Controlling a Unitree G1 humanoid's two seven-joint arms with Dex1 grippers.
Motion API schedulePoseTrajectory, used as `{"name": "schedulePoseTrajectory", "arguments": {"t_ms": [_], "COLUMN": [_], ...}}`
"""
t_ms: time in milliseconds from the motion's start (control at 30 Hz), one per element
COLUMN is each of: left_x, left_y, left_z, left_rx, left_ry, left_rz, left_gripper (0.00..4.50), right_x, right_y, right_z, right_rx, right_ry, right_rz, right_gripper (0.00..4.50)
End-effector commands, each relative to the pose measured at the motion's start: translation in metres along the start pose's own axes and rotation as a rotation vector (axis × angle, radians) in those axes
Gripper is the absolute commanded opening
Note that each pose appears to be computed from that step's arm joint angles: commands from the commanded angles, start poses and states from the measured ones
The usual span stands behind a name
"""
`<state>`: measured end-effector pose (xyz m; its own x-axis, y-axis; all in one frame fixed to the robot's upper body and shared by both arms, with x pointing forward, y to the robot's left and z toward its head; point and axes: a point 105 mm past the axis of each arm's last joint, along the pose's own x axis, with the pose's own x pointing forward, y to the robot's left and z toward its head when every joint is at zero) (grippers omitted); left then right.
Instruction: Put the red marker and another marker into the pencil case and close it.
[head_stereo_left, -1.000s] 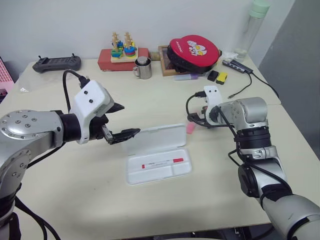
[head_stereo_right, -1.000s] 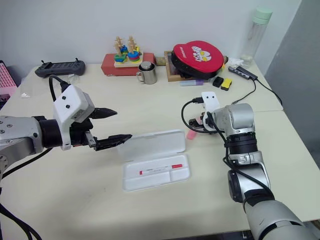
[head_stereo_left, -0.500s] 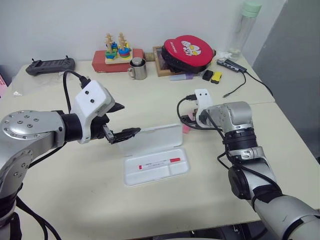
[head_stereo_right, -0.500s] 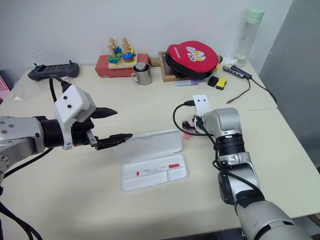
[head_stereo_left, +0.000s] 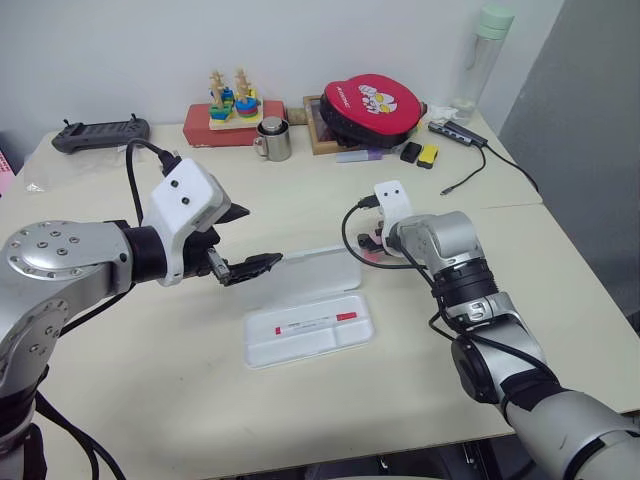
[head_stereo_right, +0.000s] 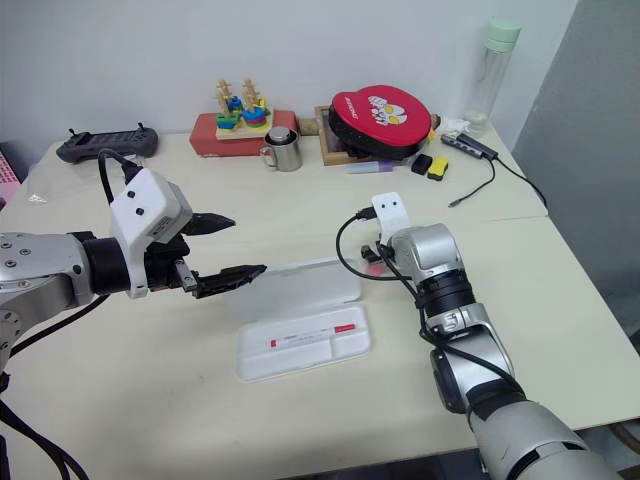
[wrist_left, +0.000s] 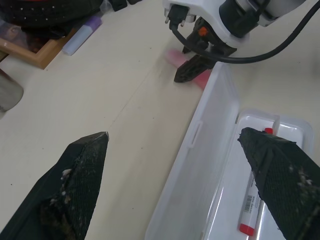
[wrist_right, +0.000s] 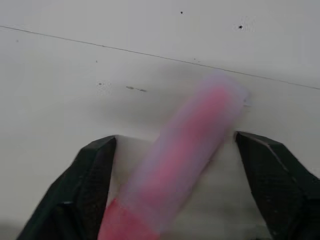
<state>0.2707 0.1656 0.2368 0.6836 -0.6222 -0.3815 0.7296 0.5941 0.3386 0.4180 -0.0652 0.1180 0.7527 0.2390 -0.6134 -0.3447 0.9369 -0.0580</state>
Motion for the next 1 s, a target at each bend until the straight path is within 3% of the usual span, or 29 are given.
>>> {"name": "schedulePoseTrajectory", "arguments": {"t_ms": [33, 400, 500, 833, 1000], "left_x": [0.000, 0.002, 0.002, 0.002, 0.002], "left_y": [-0.001, -0.001, -0.001, -0.001, -0.001], "left_z": [0.009, 0.010, 0.009, 0.010, 0.010], "left_rx": [0.042, 0.043, 0.044, 0.041, 0.039], "left_ry": [-0.033, -0.041, -0.040, -0.047, -0.047], "left_rz": [0.008, 0.002, 0.003, 0.002, 0.001], "left_gripper": [4.50, 4.50, 4.50, 4.50, 4.50], "right_x": [0.002, -0.003, -0.004, -0.027, -0.046], "right_y": [0.002, 0.007, 0.008, -0.002, 0.005], "right_z": [-0.009, 0.009, 0.011, 0.057, 0.071], "right_rx": [-0.007, -0.039, -0.041, -0.056, -0.159], "right_ry": [0.024, -0.058, -0.067, -0.279, -0.368], "right_rz": [0.003, 0.008, 0.017, 0.009, 0.095], "right_gripper": [2.97, 0.41, 0.43, 0.43, 0.43]}}
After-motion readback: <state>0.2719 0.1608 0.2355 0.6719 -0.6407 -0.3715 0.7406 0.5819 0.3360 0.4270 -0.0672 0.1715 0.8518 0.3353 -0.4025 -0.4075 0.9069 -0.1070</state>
